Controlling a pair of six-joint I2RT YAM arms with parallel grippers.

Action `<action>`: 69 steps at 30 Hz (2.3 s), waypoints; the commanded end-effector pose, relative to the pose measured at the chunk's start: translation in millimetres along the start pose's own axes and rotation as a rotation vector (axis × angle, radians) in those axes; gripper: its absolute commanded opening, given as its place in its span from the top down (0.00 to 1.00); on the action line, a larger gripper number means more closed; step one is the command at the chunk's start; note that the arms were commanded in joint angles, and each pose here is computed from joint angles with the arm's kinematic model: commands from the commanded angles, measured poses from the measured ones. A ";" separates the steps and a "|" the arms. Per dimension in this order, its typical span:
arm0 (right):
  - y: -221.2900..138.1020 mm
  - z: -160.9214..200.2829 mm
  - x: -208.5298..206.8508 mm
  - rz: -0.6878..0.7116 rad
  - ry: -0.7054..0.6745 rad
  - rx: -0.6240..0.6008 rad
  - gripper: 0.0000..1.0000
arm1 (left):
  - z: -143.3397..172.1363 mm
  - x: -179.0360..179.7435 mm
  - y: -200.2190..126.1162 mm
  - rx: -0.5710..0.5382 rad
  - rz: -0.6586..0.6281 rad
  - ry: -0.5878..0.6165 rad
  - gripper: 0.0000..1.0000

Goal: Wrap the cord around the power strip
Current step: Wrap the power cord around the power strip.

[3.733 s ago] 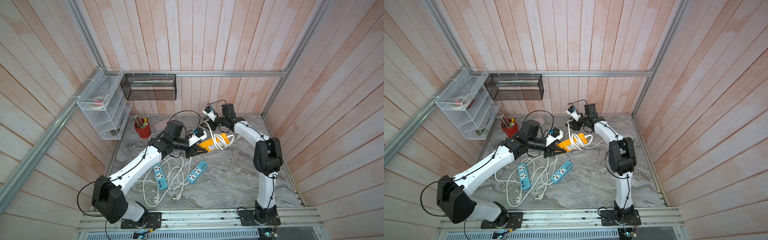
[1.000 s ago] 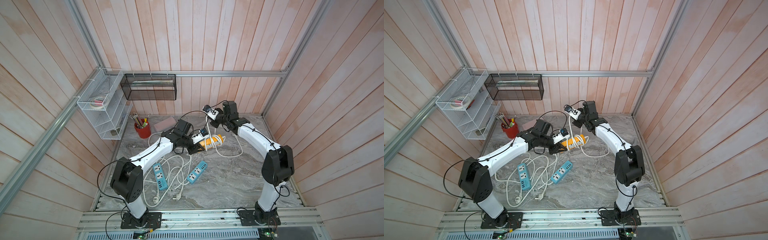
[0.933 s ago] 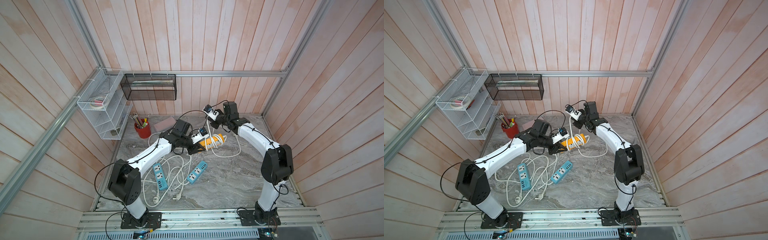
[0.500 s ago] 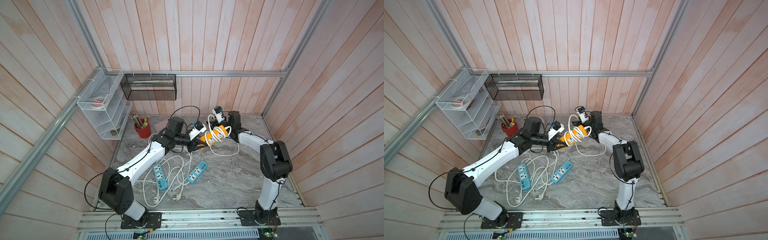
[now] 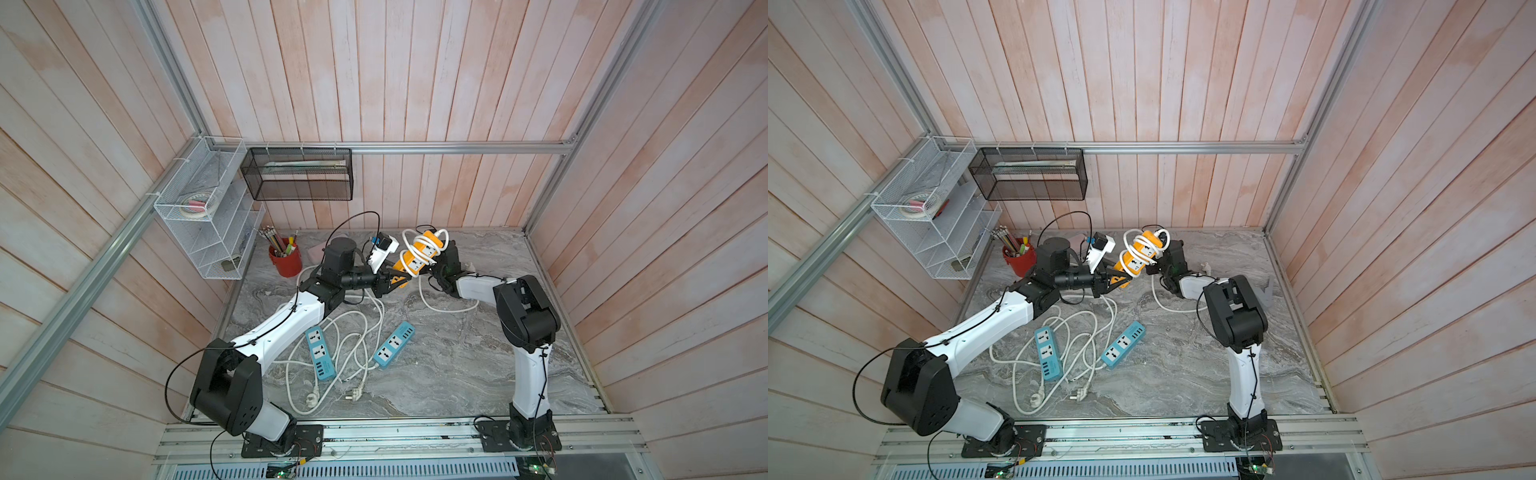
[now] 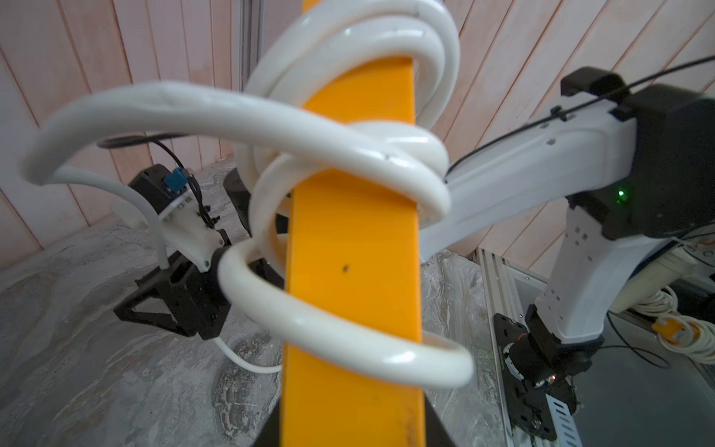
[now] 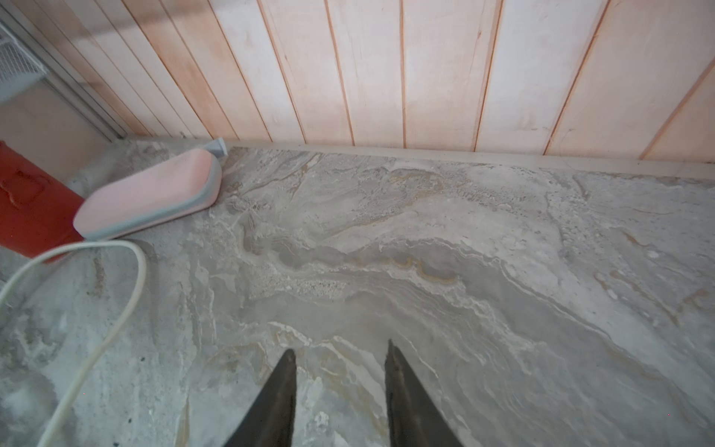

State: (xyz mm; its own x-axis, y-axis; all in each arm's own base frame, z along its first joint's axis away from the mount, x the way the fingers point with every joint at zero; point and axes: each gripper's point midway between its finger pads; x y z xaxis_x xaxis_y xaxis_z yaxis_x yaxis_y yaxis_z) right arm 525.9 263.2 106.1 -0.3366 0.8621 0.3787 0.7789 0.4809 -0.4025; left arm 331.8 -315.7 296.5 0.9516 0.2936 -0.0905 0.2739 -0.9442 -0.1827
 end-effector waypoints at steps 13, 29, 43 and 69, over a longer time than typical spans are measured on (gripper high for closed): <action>-71.2 33.8 16.6 0.192 -0.341 0.035 1.00 | -29.5 136.6 -75.6 -0.068 -0.549 0.005 1.00; -141.9 -32.4 95.4 0.311 -0.972 -0.199 1.00 | 61.4 202.6 -97.7 0.432 -0.799 0.059 1.00; -151.5 -147.6 124.9 0.136 -0.959 -0.289 1.00 | 134.3 66.5 -2.2 0.647 -0.161 0.157 1.00; -61.2 -60.4 60.1 -0.441 -0.279 0.020 0.43 | -6.3 -68.9 -18.9 0.017 0.315 0.255 1.00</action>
State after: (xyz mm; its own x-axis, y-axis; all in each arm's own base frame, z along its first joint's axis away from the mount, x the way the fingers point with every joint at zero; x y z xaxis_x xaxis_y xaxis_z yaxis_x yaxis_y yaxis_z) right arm 481.4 277.3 199.7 -0.7936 0.5639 0.2285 0.4781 0.8103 -0.3390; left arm 261.9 -318.9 268.4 0.9994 -0.0315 -0.0104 -0.0332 -0.9378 -0.3457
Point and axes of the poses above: each gripper's point midway between its finger pads, its own y axis out along the fingers, its own x axis along the line the jaws close on, z = x × y, and after that the axes turned 9 degrees about y, right-handed
